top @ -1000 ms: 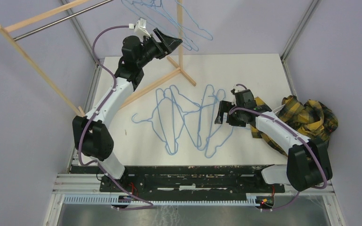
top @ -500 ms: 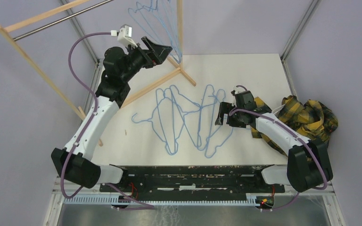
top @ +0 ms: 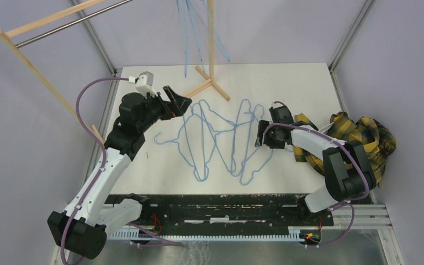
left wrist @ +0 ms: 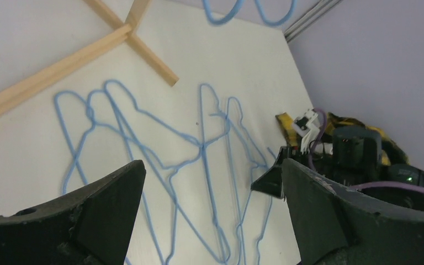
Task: Organize the hangers
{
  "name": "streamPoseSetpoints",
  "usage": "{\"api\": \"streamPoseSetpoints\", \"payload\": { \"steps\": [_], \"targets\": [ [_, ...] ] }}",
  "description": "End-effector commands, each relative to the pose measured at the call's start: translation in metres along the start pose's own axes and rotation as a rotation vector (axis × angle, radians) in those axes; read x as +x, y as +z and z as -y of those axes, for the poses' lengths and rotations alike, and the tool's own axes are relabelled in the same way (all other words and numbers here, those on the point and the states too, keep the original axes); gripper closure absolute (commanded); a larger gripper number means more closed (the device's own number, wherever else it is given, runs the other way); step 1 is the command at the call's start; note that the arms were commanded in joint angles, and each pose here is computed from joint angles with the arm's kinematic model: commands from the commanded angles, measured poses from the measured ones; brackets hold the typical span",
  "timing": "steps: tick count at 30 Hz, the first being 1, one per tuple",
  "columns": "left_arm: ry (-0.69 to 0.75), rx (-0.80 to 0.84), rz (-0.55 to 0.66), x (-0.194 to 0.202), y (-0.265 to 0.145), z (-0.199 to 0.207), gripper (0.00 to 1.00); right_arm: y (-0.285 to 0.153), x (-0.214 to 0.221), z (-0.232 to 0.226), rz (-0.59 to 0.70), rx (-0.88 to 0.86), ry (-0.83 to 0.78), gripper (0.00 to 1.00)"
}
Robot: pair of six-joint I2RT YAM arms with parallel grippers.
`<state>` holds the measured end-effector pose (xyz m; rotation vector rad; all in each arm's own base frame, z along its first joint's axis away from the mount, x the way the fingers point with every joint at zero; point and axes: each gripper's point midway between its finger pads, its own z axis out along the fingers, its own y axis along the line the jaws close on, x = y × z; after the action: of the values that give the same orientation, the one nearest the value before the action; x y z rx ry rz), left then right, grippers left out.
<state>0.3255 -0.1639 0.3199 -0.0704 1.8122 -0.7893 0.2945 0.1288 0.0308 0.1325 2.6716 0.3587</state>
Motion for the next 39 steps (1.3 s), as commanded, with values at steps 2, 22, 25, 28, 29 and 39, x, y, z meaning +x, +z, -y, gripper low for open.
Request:
{"api": "streamPoseSetpoints", "payload": {
  "steps": [2, 22, 25, 28, 29, 39],
  "targets": [
    [0.037, -0.030, -0.031, 0.030, -0.012, -0.019, 0.01, 0.010, -0.034, -0.013, 0.088, -0.030, 0.033, 0.29],
    [-0.021, -0.033, -0.124, 0.089, -0.009, -0.045, 0.00, -0.056, -0.015, 0.024, 0.181, 0.120, 0.032, 0.22],
    [-0.013, -0.033, -0.129, 0.090, -0.009, -0.045, 0.00, -0.040, -0.003, 0.024, 0.125, 0.108, 0.054, 0.24],
    [-0.013, -0.034, -0.138, 0.094, -0.009, -0.046, 0.00, -0.026, 0.004, 0.024, 0.113, 0.095, 0.095, 0.29],
    [-0.014, -0.034, -0.144, 0.097, -0.009, -0.046, 0.00, -0.023, 0.006, 0.025, 0.113, 0.096, 0.103, 0.33],
    [-0.010, -0.031, -0.186, 0.119, -0.010, -0.042, 0.01, 0.006, 0.005, 0.031, 0.092, 0.120, 0.113, 0.51]
  ]
}}
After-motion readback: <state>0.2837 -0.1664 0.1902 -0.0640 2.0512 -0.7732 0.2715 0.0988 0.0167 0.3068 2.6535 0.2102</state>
